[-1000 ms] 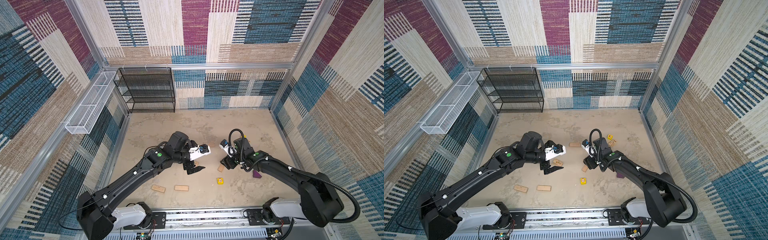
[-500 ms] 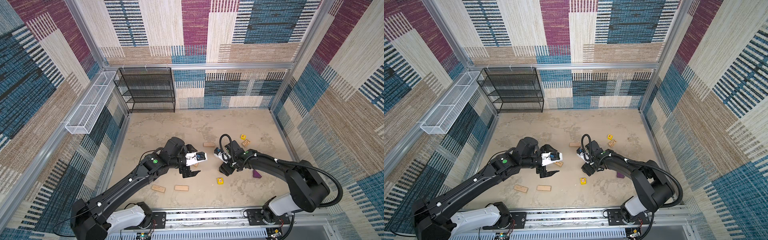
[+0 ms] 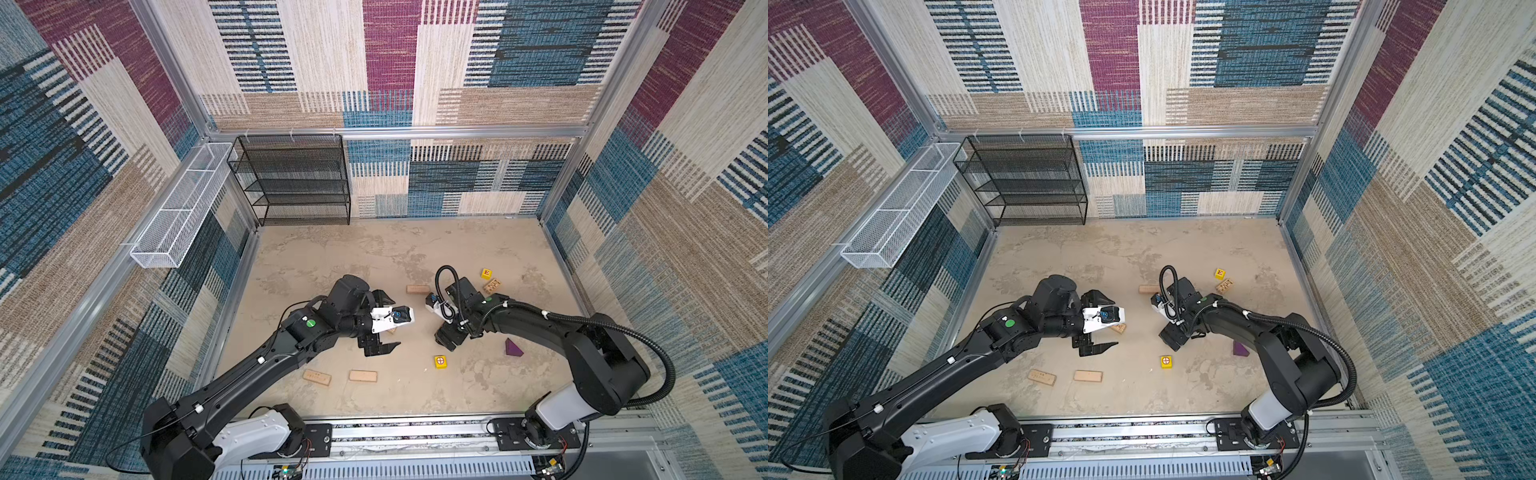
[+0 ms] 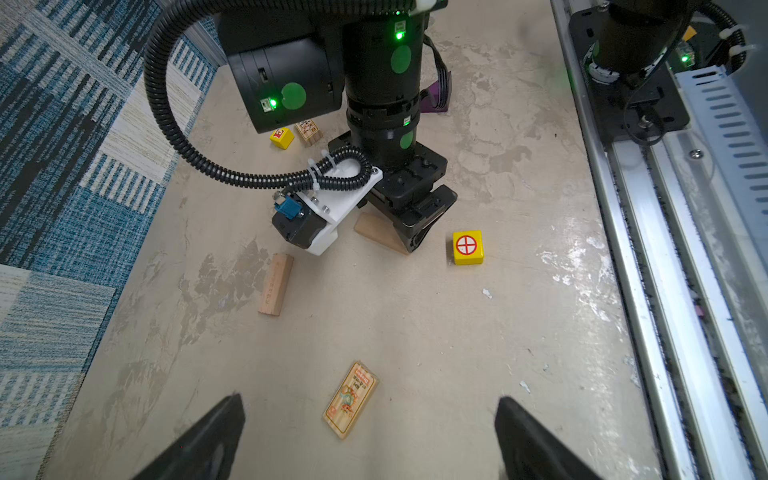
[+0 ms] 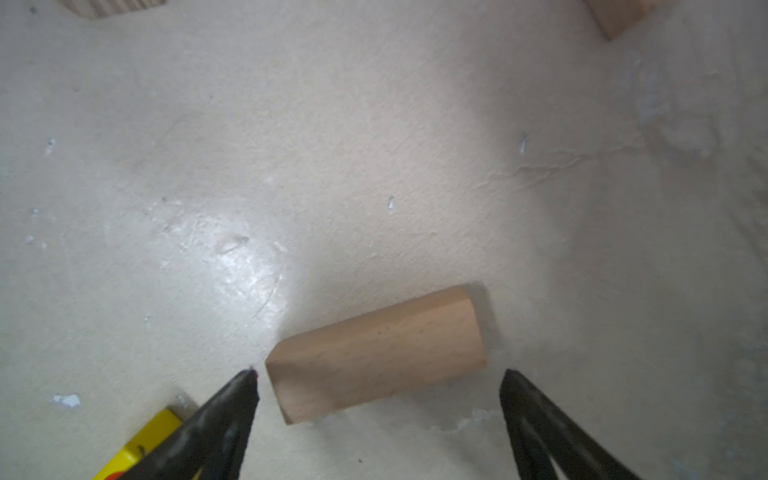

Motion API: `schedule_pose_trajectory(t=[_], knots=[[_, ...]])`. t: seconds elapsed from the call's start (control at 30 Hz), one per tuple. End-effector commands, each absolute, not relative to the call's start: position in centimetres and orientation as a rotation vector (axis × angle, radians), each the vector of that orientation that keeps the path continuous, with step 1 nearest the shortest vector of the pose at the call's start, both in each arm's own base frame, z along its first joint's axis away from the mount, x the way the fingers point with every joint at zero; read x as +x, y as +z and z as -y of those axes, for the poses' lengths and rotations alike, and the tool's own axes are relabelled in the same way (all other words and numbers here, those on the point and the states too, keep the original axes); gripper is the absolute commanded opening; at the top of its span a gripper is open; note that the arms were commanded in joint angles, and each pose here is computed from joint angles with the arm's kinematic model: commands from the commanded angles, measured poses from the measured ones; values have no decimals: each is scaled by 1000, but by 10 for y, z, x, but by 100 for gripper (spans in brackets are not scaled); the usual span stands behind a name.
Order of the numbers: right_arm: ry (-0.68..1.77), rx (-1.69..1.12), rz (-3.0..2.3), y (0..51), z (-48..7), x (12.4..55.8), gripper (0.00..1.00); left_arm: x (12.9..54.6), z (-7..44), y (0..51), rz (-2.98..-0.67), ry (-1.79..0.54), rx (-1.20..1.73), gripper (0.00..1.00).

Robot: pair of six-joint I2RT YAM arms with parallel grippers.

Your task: Build the wood block tower

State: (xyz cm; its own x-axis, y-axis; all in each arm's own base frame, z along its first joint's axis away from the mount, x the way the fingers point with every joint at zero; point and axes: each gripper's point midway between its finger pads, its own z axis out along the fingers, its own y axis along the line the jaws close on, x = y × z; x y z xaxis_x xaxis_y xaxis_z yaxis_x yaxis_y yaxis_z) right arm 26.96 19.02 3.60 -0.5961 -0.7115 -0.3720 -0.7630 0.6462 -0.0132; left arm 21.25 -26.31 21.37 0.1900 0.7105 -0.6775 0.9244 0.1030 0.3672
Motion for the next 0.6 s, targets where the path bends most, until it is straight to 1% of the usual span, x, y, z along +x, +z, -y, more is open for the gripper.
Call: schedule_pose_trajectory(t=[0.0,0.57], knots=[[192,-1190,-2523,37,-190,271,96,214,265,220,-1527,-319,1657,99],[189,-1336,-2493,33,-197,275,95,209,264,228,-1500,-334,1653,99]])
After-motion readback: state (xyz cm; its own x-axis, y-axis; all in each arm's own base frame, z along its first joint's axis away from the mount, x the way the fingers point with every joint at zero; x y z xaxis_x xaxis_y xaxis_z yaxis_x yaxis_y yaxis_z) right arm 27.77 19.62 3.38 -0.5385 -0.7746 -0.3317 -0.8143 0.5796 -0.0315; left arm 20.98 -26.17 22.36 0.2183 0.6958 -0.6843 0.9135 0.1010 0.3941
